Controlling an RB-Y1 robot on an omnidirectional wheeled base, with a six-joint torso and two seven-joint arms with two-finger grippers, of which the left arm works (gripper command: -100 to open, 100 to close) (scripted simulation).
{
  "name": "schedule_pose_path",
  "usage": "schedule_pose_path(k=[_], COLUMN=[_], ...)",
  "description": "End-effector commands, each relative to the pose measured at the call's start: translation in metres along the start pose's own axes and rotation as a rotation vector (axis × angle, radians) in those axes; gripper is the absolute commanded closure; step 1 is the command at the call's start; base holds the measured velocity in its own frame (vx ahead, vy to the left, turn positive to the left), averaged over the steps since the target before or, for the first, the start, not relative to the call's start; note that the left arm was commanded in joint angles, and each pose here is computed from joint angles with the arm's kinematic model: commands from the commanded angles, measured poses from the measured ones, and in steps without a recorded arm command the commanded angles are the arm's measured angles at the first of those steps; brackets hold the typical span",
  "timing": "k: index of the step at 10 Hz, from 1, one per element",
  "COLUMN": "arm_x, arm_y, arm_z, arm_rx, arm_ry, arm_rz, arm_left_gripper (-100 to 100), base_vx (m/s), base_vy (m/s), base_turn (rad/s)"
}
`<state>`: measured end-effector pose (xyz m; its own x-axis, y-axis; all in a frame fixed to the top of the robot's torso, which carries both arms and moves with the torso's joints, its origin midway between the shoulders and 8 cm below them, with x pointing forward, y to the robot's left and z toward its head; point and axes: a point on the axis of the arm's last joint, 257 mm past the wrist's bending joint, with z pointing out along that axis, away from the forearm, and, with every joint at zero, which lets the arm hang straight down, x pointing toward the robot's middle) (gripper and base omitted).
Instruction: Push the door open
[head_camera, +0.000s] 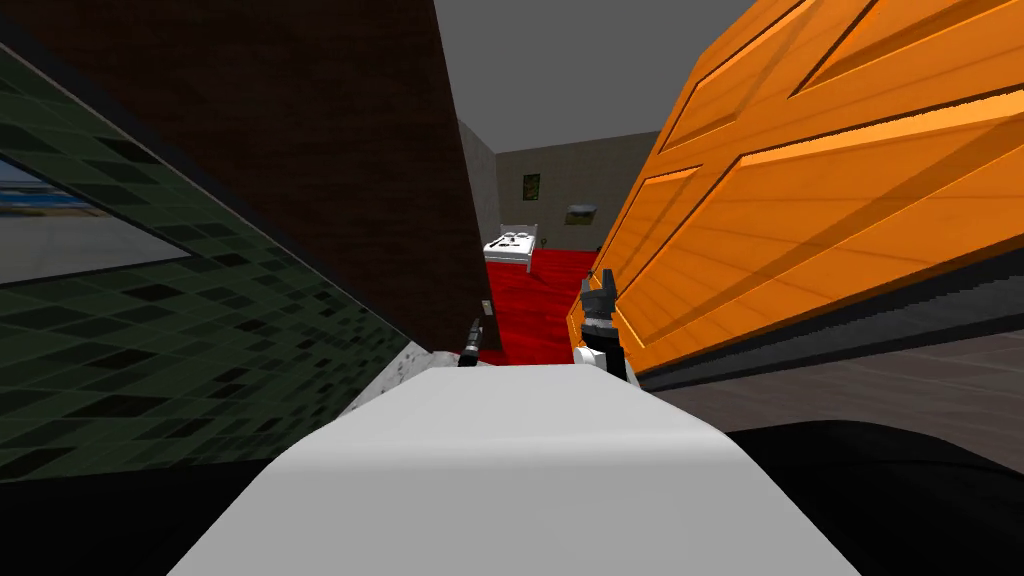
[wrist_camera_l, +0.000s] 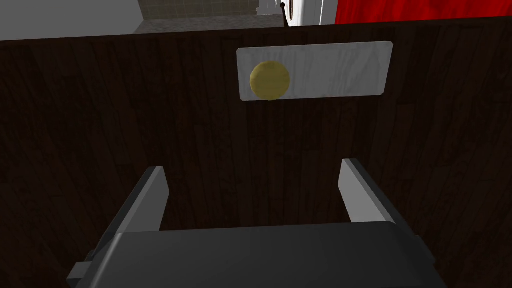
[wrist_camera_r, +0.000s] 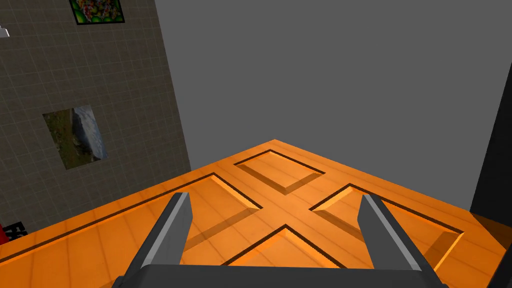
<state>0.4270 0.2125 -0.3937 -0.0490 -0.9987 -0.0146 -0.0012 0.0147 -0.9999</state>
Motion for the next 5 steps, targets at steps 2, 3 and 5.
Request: schedule_pose_path(k=[2, 3, 5], arm_x=[-0.0038, -0.0049, -0.0058], arm_y=[-0.0010, -0.0012, -0.0016], arm_z=[0.0008, 0.0011, 0.0016], arm_rx=[0.004, 0.006, 0.009], arm_ry=[-0.005, -0.008, -0.014], arm_rz=[0.005, 0.005, 0.004], arm_left_gripper=[-100, -100, -100], base_vx=[0.203, 0.191, 0.202], base_vy=[0.006, 0.007, -0.032], base_turn=[-0.021, -0.023, -0.028])
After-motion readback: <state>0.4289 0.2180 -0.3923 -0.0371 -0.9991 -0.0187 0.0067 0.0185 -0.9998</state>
